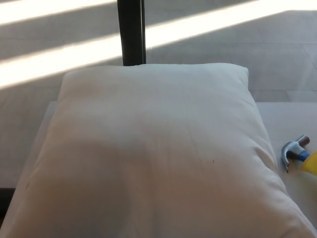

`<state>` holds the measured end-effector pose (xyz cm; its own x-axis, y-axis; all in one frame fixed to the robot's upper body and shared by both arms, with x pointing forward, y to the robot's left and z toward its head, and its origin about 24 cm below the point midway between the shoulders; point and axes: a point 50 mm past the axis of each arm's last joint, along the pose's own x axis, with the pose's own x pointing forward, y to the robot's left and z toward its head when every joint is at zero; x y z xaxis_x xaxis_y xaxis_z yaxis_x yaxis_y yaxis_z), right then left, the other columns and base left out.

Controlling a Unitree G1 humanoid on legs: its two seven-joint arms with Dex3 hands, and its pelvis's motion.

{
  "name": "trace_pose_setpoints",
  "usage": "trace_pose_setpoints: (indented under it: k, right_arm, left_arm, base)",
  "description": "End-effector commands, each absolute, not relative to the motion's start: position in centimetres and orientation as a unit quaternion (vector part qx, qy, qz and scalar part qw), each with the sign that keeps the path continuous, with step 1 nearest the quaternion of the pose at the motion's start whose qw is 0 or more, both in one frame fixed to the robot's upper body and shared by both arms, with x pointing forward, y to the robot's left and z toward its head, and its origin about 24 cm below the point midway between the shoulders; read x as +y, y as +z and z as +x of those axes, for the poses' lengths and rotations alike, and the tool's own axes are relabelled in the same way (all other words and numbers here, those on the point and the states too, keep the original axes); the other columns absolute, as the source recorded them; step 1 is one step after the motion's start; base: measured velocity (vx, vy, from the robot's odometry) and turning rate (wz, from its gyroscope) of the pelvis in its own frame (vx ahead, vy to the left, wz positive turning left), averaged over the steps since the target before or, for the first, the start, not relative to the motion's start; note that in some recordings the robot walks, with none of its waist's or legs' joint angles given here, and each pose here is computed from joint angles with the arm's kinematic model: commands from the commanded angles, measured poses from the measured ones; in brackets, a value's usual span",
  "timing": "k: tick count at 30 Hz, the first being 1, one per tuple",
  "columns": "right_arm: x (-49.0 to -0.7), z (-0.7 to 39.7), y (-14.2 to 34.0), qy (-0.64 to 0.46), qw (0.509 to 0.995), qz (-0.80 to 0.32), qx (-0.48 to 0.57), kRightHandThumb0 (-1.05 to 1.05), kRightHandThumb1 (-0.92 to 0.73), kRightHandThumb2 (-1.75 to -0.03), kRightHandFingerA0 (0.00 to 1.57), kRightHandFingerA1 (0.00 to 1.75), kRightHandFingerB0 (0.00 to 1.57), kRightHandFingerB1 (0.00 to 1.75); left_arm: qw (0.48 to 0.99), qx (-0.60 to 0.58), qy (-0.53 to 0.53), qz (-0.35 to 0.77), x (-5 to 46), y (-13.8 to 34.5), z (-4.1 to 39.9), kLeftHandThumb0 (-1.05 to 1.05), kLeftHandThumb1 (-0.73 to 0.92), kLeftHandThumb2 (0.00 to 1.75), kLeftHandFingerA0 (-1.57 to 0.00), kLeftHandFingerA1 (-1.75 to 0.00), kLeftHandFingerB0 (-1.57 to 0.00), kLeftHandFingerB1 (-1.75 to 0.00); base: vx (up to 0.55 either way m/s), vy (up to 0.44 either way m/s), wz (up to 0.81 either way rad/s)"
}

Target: A hammer is kept on the right hand side and a pillow is kept on the left hand side on the desk infront of the robot and the robot uses its right hand to pick up the hammer and makes a downward swinging motion to hit the pillow

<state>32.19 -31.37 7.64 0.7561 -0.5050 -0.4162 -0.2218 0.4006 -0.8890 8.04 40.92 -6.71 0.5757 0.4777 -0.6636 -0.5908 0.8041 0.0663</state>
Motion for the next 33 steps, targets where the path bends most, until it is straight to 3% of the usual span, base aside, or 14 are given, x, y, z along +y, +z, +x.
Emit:
trace_pose_setpoints:
  k: [1, 2, 4, 5, 6, 7, 8, 10, 14, 25, 27, 29, 30, 33]
  right_arm:
    - [-31.4, 32.8, 10.1, -0.035, 0.714, -0.673, 0.188, -0.51, -0.65, -0.59, 0.62, 0.91, 0.24, 0.31]
    - [-31.4, 32.8, 10.1, -0.031, 0.717, -0.669, 0.193, -0.51, -0.65, -0.59, 0.62, 0.91, 0.24, 0.31]
    - [-31.4, 32.7, 10.3, -0.005, 0.718, -0.657, 0.229, -0.59, -0.68, -0.63, 0.25, 0.56, 0.12, 0.21]
    - [-31.4, 32.6, 10.4, 0.000, 0.723, -0.645, 0.246, -0.70, -0.50, -0.89, 0.07, 0.51, 0.00, 0.28]
    - [-31.4, 32.6, 10.5, 0.003, 0.731, -0.629, 0.262, -0.68, -0.66, -0.61, 0.08, 0.39, 0.09, 0.20]
    - [-31.4, 32.6, 10.5, 0.003, 0.737, -0.621, 0.265, -0.68, -0.66, -0.61, 0.08, 0.39, 0.09, 0.20]
    - [-31.5, 32.5, 10.5, 0.002, 0.746, -0.613, 0.261, -0.74, -0.49, -0.87, 0.02, 0.39, 0.07, 0.26]
    - [-31.8, 32.3, 10.6, 0.002, 0.758, -0.597, 0.262, -0.85, -0.56, -0.89, 0.00, 0.15, 0.10, 0.13]
    - [-32.2, 32.2, 10.7, 0.014, 0.755, -0.598, 0.269, -0.95, -0.62, -0.96, 0.00, 0.15, 0.07, 0.03]
    - [-34.6, 30.7, 12.1, 0.002, 0.799, -0.531, 0.283, -0.98, -0.60, -0.97, 0.00, 0.19, 0.00, 0.00]
    - [-36.0, 29.8, 13.1, -0.042, 0.819, -0.499, 0.279, -0.97, -0.61, -0.95, 0.00, 0.08, 0.07, 0.03]
    - [-37.1, 29.0, 13.5, -0.076, 0.828, -0.488, 0.267, -0.98, -0.63, -0.96, 0.00, 0.12, 0.09, 0.01]
    - [-37.8, 28.3, 13.7, -0.101, 0.835, -0.476, 0.256, -0.95, -0.61, -0.98, 0.00, 0.14, 0.00, 0.05]
    - [-40.5, 25.7, 13.9, -0.210, 0.860, -0.419, 0.199, -0.98, -0.61, -0.89, 0.00, 0.00, 0.11, 0.11]
  left_arm:
    - [0.875, 0.352, 0.320, -0.093, 41.7, -6.3, 7.0, -0.69, 0.85, 0.65, -0.63, -0.55, -0.55, -0.46]
    - [0.875, 0.352, 0.319, -0.093, 41.7, -6.3, 6.9, -0.69, 0.85, 0.65, -0.63, -0.55, -0.55, -0.46]
    - [0.874, 0.352, 0.320, -0.095, 41.7, -6.3, 6.9, -0.68, 0.85, 0.65, -0.63, -0.54, -0.55, -0.45]
    - [0.875, 0.352, 0.320, -0.095, 41.7, -6.3, 6.9, -0.68, 0.85, 0.65, -0.66, -0.58, -0.58, -0.46]
    - [0.875, 0.351, 0.320, -0.096, 41.7, -6.3, 7.0, -0.68, 0.85, 0.65, -0.65, -0.57, -0.58, -0.46]
    - [0.874, 0.351, 0.320, -0.098, 41.7, -6.3, 6.9, -0.68, 0.85, 0.65, -0.65, -0.57, -0.58, -0.46]
    - [0.874, 0.351, 0.320, -0.098, 41.7, -6.3, 6.9, -0.68, 0.85, 0.65, -0.66, -0.57, -0.58, -0.46]
    - [0.873, 0.352, 0.323, -0.097, 41.7, -6.3, 6.9, -0.68, 0.85, 0.65, -0.64, -0.55, -0.57, -0.45]
    - [0.873, 0.352, 0.324, -0.097, 41.8, -6.3, 6.9, -0.69, 0.85, 0.65, -0.64, -0.56, -0.59, -0.46]
    - [0.872, 0.348, 0.327, -0.106, 41.9, -6.2, 7.1, -0.67, 0.86, 0.65, -0.63, -0.59, -0.59, -0.48]
    - [0.874, 0.346, 0.325, -0.108, 41.9, -6.1, 7.2, -0.68, 0.85, 0.65, -0.62, -0.57, -0.58, -0.48]
    - [0.873, 0.345, 0.327, -0.107, 42.0, -6.0, 7.2, -0.68, 0.85, 0.65, -0.63, -0.58, -0.59, -0.48]
    - [0.874, 0.344, 0.327, -0.105, 42.1, -5.9, 7.3, -0.68, 0.84, 0.65, -0.64, -0.57, -0.60, -0.48]
    - [0.875, 0.346, 0.326, -0.094, 42.3, -5.7, 7.4, -0.68, 0.85, 0.65, -0.64, -0.57, -0.58, -0.48]
  base:
    - [0.00, 0.000, 0.00]
    - [0.00, 0.000, 0.00]
    - [0.00, 0.000, 0.00]
    - [0.00, 0.000, 0.00]
    - [0.00, 0.000, 0.00]
    - [0.00, 0.000, 0.00]
    - [0.00, 0.000, 0.00]
    - [0.00, 0.000, 0.00]
    - [0.00, 0.000, 0.00]
    - [0.00, 0.000, 0.00]
    - [0.00, 0.000, 0.00]
    - [0.00, 0.000, 0.00]
    - [0.00, 0.000, 0.00]
    - [0.00, 0.000, 0.00]
